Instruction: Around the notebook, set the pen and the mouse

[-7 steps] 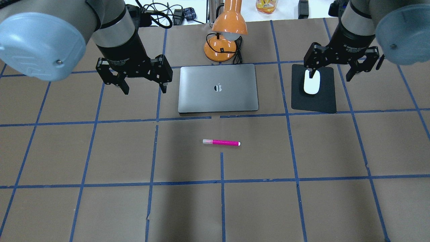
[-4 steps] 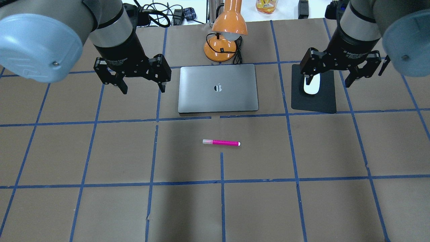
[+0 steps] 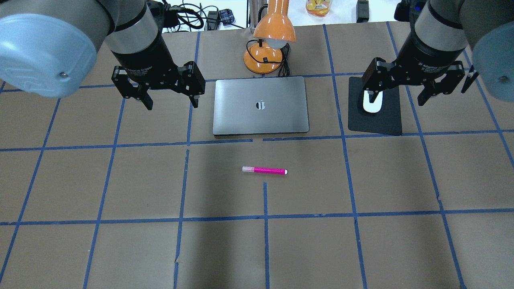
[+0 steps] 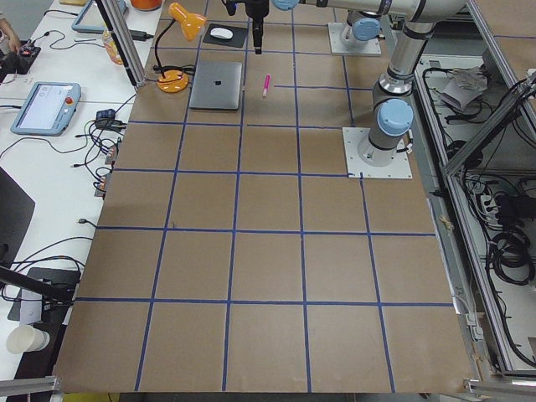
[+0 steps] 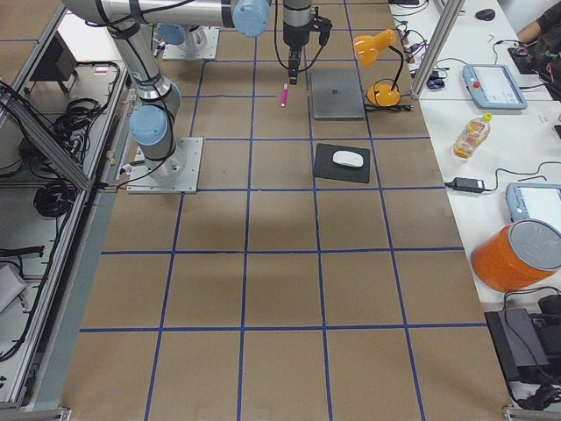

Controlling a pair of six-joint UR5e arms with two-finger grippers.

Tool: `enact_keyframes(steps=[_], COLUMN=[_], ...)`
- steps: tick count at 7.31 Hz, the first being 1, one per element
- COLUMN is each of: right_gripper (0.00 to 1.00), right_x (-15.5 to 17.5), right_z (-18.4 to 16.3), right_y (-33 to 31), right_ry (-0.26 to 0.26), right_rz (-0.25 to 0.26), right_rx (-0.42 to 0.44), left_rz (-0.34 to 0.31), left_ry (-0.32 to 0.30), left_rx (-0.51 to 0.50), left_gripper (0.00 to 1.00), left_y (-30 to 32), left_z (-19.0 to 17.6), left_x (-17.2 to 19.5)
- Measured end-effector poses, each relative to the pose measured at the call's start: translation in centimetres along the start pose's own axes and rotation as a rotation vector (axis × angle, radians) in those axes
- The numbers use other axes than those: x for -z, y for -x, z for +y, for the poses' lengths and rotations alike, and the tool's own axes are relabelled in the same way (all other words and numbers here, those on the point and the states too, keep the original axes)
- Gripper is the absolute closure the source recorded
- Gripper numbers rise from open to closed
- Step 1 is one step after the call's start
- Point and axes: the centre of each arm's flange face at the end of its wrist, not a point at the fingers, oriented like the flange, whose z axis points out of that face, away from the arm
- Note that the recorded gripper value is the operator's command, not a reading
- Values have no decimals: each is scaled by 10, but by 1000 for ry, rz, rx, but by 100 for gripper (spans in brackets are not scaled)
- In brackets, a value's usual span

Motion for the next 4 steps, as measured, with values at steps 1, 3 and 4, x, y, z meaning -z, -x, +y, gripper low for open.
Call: enact_keyframes(steps=[1, 3, 4], right_gripper=[0, 0, 0], right_x=[4, 6, 6], right_z=[3, 7, 7], right_y=[0, 0, 1], right_ry=[-6, -4, -2], right_rz=[-1, -4, -16], right_rx=[1, 1, 0], left_rz=[1, -3, -2], left_ry=[-2, -6, -5], left_rx=[0, -8, -10], left_gripper=[0, 0, 0], left_y=[0, 1, 2], left_z=[0, -1, -2], left_x=[1, 2, 2])
